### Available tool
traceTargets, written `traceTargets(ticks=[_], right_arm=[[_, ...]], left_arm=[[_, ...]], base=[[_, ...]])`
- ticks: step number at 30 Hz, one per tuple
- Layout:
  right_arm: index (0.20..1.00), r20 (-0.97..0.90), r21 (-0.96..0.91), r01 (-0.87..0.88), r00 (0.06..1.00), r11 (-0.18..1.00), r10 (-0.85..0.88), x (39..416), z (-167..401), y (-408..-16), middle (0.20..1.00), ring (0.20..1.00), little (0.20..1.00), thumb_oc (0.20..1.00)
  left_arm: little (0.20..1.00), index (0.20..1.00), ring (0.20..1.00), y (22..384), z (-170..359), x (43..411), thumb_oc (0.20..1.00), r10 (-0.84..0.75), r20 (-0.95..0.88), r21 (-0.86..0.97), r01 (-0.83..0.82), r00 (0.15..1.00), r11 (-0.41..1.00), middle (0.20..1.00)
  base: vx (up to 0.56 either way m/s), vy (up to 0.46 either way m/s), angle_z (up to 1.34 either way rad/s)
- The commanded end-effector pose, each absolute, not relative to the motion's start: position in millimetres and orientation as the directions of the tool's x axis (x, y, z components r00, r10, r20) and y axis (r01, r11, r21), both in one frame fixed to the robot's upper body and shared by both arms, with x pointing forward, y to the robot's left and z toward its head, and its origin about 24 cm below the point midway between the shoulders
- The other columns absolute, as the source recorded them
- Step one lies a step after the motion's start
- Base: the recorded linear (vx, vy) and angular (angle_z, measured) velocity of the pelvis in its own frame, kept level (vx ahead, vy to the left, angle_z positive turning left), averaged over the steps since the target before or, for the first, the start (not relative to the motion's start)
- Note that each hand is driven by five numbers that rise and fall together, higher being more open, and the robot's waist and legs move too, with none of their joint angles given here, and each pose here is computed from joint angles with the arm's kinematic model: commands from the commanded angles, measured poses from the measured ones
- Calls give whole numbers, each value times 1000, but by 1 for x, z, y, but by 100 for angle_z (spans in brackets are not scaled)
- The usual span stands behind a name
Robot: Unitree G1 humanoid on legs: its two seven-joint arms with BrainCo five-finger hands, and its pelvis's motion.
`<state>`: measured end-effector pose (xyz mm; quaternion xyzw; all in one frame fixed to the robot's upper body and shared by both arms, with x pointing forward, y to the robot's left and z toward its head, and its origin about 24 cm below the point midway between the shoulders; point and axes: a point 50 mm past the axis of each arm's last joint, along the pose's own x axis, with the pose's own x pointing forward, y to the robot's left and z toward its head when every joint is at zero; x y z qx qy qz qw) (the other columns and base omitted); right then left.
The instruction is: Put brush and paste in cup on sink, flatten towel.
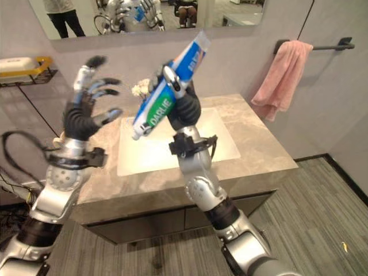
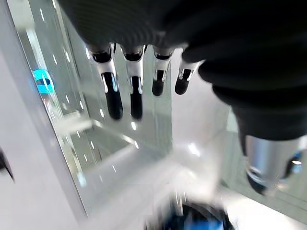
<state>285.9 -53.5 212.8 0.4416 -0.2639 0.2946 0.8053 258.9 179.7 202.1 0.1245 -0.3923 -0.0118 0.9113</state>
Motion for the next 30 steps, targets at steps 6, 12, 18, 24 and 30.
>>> traceTargets(ticks=[6,12,18,24,30], right_arm=[[200,807,522,-737,590,430,32,271,241,-86,200,200,200,200],[200,793,510,-684,609,522,21,278,233,-100,200,200,200,200],[200,803,476,-620,596,624,-21,288,242,-114,200,200,200,200],[200,806,441,-595,592,672,-5,299,253,-114,200,200,200,200],[200,791,417,-581,610,699,35,317,266,-99,200,200,200,200]], left_arm=[[1000,1000,1000,232,219,207,1000,43,819,130,-258,573,957,1000],[1000,1000,1000,311,144,179,1000,489,571,-83,-547,659,833,1000],[1000,1000,1000,345,85,154,1000,618,322,119,-678,718,726,1000],[1000,1000,1000,367,21,136,1000,748,37,221,-736,662,640,1000],[1000,1000,1000,340,-83,104,1000,543,-539,374,-394,644,839,1000]], base=[[3,7,0],[4,53,4],[0,41,25],[7,18,41],[-27,7,31]])
